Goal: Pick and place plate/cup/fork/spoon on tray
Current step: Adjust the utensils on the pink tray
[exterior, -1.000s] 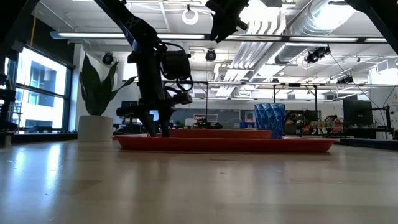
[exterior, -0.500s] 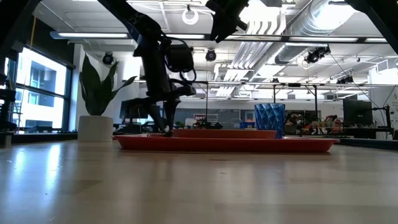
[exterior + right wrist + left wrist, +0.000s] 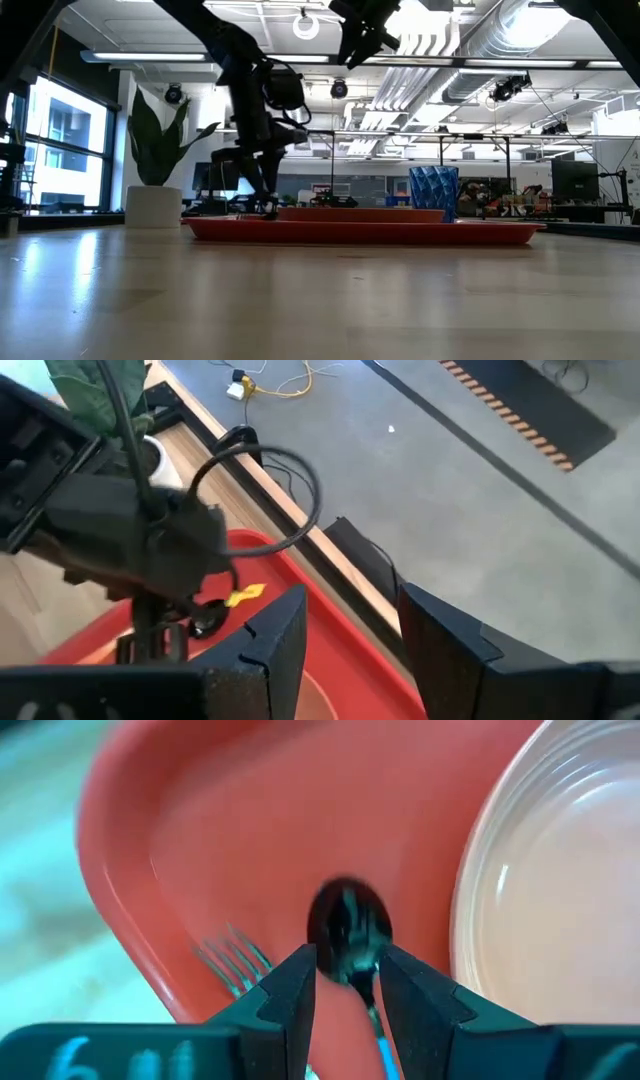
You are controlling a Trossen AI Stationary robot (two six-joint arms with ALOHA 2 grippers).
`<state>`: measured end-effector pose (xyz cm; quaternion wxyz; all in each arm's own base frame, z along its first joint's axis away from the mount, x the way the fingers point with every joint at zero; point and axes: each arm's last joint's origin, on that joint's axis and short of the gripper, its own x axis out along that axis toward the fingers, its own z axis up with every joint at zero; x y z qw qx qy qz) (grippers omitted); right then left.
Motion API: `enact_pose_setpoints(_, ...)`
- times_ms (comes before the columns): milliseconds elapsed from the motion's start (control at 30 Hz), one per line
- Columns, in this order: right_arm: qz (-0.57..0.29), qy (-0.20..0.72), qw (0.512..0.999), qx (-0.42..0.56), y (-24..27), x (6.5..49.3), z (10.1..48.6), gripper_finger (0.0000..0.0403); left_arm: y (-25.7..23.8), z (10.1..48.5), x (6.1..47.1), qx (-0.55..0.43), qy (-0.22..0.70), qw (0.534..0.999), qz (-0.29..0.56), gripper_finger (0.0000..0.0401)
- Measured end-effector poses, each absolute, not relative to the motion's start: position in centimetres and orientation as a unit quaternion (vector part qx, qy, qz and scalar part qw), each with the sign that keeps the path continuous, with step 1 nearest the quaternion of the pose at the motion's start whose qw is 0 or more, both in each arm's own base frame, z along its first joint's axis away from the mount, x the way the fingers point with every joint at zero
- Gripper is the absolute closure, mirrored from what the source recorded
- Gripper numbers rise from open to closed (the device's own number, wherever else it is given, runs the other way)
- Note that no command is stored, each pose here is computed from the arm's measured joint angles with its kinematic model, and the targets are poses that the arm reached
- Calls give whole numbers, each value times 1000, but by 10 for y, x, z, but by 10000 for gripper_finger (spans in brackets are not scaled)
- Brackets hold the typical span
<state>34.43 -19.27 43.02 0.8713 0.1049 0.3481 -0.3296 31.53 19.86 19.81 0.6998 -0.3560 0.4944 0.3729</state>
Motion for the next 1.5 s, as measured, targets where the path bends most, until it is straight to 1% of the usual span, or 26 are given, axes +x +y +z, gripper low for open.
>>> enact_pose_setpoints(167,-336,358,859,141,-191,342,427,253,214,211,317,-289,492,751,332,298)
enact_pose_setpoints(333,-345,373,845,166,-189,338,423,253,221,218,319,-204,502,806,236,298)
enact_pose_setpoints(500,-351,368,842,182,-189,338,423,253,226,217,315,-127,520,831,154,298)
enact_pose_setpoints(667,-352,367,841,183,-189,338,423,253,233,216,310,-101,523,837,128,298)
enact_pose_setpoints(900,-354,366,840,187,-189,338,423,253,243,216,304,-91,522,838,132,298)
enact_pose_setpoints(1200,-361,360,837,201,-189,338,423,253,244,195,310,-99,546,820,138,298)
enact_pose_setpoints(1367,-365,360,836,198,-189,338,423,253,239,191,314,-100,552,818,131,298)
enact_pose_setpoints(1500,-365,359,836,198,-189,338,423,253,235,192,320,-91,544,824,128,298)
